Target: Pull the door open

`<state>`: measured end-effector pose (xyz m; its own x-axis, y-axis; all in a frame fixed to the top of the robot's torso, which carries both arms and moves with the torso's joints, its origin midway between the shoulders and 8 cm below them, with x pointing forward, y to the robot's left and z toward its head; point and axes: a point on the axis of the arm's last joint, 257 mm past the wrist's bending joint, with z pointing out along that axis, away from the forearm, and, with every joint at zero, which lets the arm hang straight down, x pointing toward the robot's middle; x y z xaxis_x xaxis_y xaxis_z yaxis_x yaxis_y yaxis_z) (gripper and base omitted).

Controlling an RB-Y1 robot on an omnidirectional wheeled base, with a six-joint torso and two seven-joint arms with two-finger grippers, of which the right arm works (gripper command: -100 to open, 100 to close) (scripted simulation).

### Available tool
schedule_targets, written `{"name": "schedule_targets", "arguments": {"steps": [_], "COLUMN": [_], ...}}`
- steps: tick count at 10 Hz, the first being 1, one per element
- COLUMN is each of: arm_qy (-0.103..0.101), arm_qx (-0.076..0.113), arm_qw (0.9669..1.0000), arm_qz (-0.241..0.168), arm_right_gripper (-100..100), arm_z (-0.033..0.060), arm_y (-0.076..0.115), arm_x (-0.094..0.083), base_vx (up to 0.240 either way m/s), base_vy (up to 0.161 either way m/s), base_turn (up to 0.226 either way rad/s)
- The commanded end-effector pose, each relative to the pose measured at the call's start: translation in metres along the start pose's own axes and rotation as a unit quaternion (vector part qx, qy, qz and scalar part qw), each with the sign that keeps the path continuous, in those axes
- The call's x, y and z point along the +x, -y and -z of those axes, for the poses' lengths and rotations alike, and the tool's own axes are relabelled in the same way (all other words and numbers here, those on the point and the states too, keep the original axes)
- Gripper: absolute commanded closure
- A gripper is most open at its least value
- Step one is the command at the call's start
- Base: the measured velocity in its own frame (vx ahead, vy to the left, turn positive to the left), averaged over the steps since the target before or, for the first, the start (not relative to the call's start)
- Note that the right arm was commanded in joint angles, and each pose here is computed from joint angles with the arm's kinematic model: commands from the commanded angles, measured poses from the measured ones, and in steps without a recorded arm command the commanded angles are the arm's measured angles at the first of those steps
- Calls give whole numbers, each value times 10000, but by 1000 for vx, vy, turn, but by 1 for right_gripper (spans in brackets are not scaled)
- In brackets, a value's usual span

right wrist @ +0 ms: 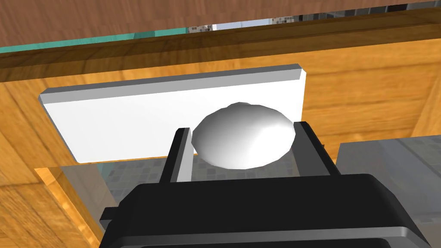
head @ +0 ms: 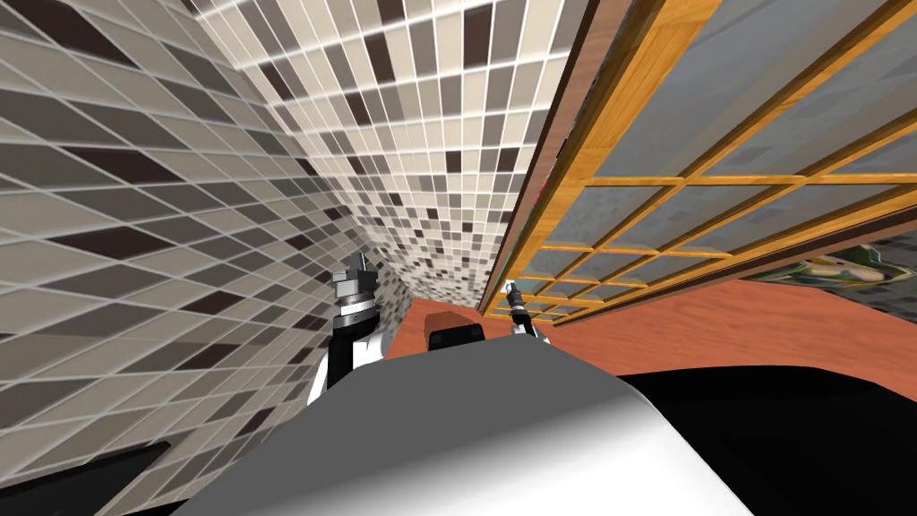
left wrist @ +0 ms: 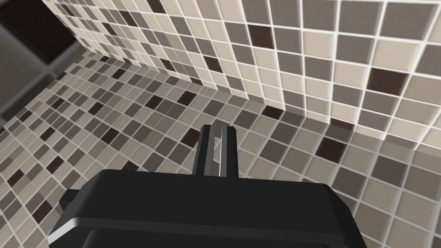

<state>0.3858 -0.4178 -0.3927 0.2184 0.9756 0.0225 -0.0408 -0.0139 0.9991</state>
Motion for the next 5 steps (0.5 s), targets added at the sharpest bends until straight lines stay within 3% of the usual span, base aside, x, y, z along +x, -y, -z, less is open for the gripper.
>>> {"name": "schedule_targets", "arguments": {"steps": [1,5], "arm_qy": [-2,99], "arm_qx": [-77,-85], "arm_qw": [9998,9975], "arm_qz": [-178,-695], "arm_right_gripper": [100,100], "arm_z": [-42,-52], "arm_y": [-46,-47], "arm_x": [14,-34], "base_vx": [-35,-39], "base_vy": [-14,-12], "base_turn": [34,58]}}
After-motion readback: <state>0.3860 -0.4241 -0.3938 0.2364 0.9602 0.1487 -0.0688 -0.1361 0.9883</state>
